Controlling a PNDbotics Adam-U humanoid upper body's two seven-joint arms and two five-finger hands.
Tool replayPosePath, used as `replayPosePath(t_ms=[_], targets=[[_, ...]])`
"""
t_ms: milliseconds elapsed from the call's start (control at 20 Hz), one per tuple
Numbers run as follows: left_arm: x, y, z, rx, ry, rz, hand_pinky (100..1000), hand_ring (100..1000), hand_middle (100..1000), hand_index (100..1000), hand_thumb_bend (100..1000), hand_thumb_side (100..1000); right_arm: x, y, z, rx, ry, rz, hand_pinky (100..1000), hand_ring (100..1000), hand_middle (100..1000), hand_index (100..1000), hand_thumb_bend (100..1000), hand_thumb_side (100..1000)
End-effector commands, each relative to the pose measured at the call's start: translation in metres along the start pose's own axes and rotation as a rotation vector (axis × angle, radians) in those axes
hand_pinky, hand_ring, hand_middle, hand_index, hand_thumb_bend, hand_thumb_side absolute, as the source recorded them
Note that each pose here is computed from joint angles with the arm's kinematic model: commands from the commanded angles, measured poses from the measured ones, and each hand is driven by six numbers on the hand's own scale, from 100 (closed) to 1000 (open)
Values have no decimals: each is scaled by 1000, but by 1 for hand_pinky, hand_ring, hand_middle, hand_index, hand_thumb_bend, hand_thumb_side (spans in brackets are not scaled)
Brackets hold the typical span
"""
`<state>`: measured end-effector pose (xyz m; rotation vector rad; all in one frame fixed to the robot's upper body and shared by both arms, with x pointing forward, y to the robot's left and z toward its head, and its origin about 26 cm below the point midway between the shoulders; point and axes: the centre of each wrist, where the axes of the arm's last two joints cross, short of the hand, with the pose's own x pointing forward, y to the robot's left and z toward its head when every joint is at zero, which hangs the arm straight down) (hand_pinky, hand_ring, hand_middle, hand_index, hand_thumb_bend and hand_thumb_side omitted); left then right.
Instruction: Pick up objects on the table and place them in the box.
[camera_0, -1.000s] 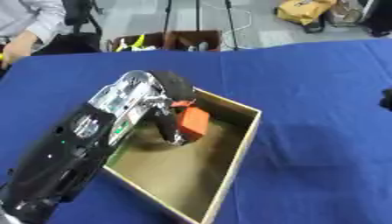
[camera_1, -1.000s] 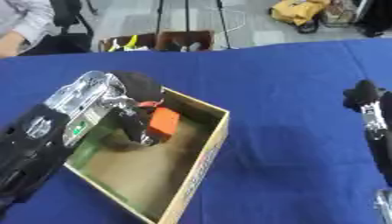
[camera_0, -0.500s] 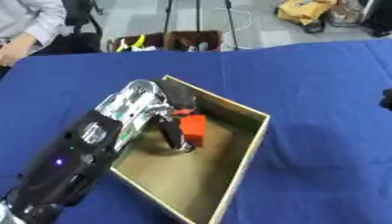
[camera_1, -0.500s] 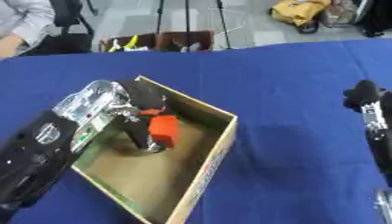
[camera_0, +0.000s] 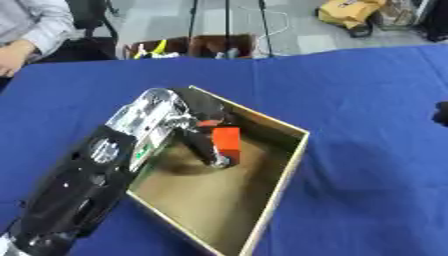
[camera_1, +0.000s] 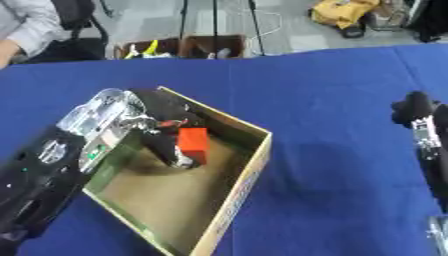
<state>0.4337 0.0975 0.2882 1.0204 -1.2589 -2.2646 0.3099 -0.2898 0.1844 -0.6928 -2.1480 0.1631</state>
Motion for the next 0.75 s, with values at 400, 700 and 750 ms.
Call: replayPosePath(t_ms=[400,700,750], targets=[[-25,36,53,112,7,15,643,795,810,954,347,891,4,-4,-2,-8,-18,4,724,638,544,658,510,1000],[-25,51,89,247,24,35,585,754,755,905,148,815,4,-5,-3,-18,-19,4,723,637,544,658,511,1000],[-24,54,100,284,28,40,580,751,751,902,135,812,4,-5,-3,-20,-19,4,723,637,544,658,512,1000]])
